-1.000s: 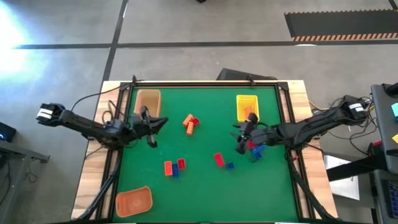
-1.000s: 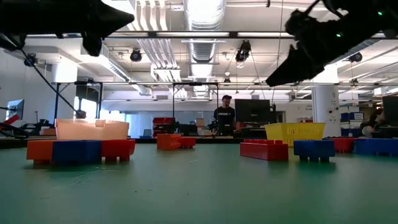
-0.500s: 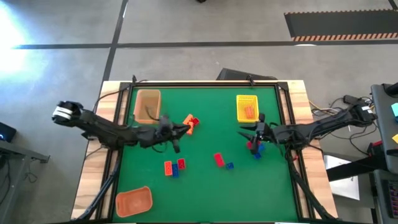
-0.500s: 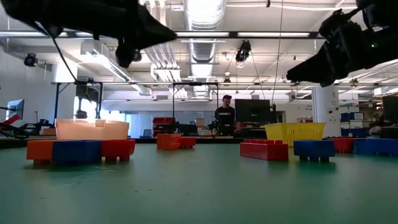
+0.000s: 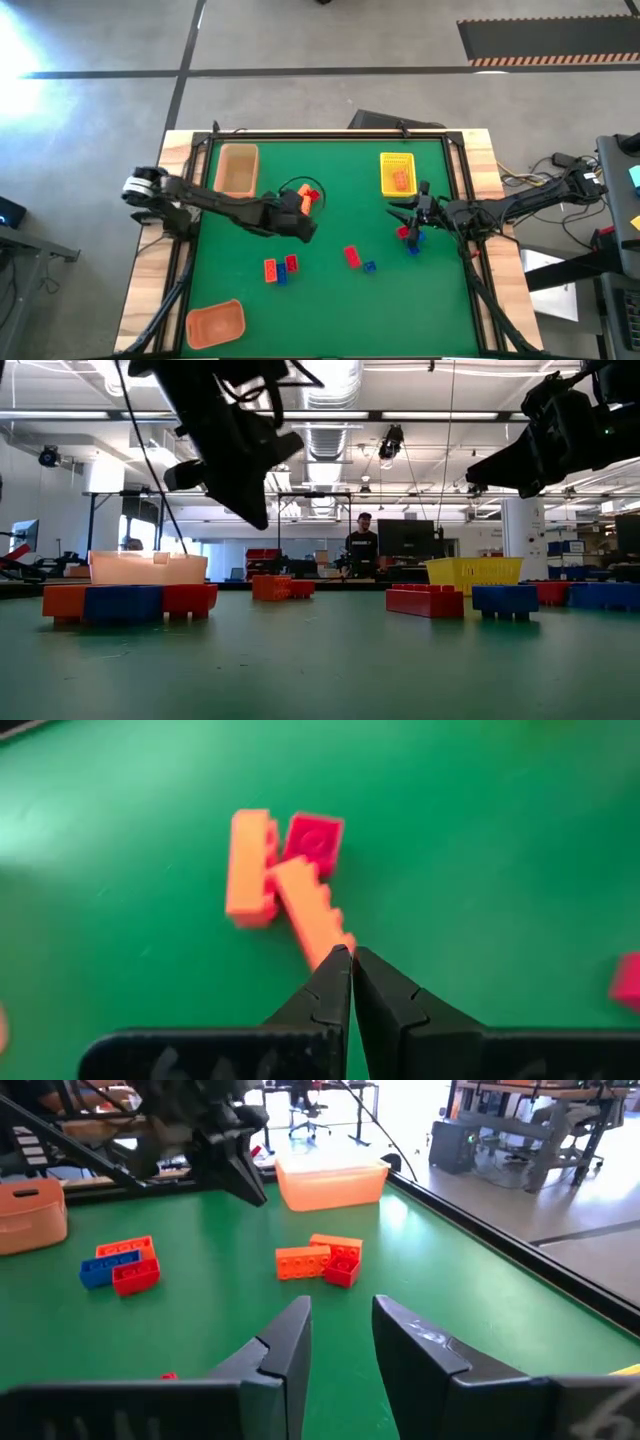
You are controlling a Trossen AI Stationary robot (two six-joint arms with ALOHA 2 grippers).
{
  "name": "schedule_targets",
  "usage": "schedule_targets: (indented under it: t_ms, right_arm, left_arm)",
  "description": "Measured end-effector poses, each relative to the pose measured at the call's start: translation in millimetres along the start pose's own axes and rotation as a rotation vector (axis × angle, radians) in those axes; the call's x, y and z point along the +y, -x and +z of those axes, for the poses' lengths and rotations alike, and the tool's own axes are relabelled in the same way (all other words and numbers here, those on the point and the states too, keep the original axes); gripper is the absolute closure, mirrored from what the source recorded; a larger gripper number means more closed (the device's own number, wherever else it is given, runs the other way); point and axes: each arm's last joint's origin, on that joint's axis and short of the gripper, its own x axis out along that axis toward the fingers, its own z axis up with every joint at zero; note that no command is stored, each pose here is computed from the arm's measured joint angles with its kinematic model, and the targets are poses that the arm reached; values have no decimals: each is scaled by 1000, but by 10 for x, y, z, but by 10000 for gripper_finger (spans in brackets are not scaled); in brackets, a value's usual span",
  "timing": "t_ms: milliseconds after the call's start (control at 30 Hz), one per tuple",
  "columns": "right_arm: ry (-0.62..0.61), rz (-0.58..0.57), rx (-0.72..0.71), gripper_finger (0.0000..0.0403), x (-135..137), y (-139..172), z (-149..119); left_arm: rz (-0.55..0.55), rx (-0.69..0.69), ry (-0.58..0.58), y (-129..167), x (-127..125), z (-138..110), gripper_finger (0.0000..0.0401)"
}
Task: Sort & place blocks by color
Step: Put the orange game piece into the yellow bin
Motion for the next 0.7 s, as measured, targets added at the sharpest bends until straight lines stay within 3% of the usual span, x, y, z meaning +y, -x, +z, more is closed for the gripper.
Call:
schedule_targets:
  t_ms: [167,333,700]
  right_arm:
    - [3,0,7,303,-1,1,-13]
    - [3,22,8,307,9,3,-13]
    - [4,25,7,306,10,3,-12]
  left_arm:
    - [47,29,-6,-95,-170,34,401]
    - [53,58,-17,-170,-167,35,388]
    - [70,58,24,-471,-119,9,234]
